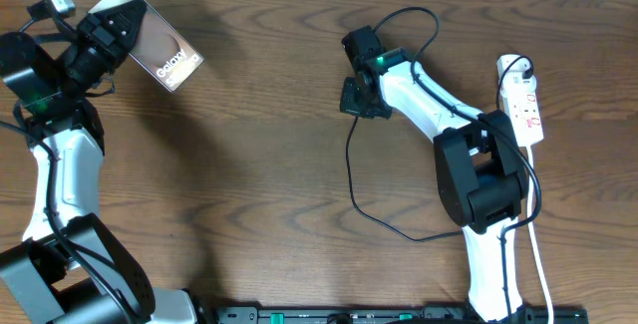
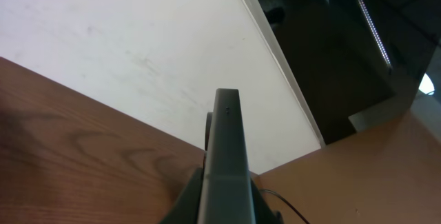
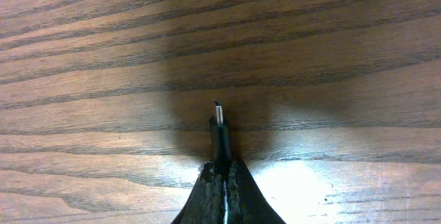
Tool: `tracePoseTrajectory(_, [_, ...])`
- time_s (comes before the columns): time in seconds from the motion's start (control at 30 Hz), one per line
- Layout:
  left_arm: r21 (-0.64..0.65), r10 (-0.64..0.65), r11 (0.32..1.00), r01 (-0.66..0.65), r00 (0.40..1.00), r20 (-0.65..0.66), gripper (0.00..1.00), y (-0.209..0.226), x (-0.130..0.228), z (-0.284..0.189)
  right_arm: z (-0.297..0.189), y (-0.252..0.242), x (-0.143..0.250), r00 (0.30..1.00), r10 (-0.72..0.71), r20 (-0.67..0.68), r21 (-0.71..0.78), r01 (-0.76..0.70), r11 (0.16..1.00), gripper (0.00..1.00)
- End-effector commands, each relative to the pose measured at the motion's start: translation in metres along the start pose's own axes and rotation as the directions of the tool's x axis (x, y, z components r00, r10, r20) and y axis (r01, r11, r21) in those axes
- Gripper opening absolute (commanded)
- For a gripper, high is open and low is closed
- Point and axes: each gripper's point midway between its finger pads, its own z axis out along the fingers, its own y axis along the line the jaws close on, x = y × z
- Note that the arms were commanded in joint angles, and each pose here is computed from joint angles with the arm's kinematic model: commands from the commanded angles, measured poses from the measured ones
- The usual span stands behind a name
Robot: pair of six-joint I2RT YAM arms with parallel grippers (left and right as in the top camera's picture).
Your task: Plug charger to phone and switch on socket
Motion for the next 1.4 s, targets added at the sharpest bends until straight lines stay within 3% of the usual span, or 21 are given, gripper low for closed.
tracePoseTrajectory(0.0, [0.028, 0.046, 0.999, -0.046, 0.999, -0.006, 0.07, -0.015, -0.002, -0.001, 0.013, -0.008, 0.010, 0.999, -0.019, -0.028, 0.032, 0.020, 0.999, 0.01])
tracePoseTrajectory(0.47, [0.028, 0.046, 0.999, -0.046, 0.999, -0.006, 0.07, -0.015, -0.002, -0.001, 0.013, -0.004, 0.005, 0.998, -0.049, -0.028, -0.013, 0.049, 0.999, 0.05])
tracePoseTrajectory(0.7, [0.028, 0.046, 0.999, -0.046, 0.999, -0.006, 0.07, -0.015, -0.002, -0.001, 0.013, -0.009, 0.001, 0.999, -0.046, -0.005, 0.020, 0.047, 0.999, 0.35])
tracePoseTrajectory(1.37, [0.028, 0.046, 0.999, -0.045, 0.999, -0.006, 0.07, -0.015, -0.002, -0.001, 0.015, 0.009, 0.014, 0.995, -0.095, 0.009, 0.033, 0.095, 0.995, 0.29])
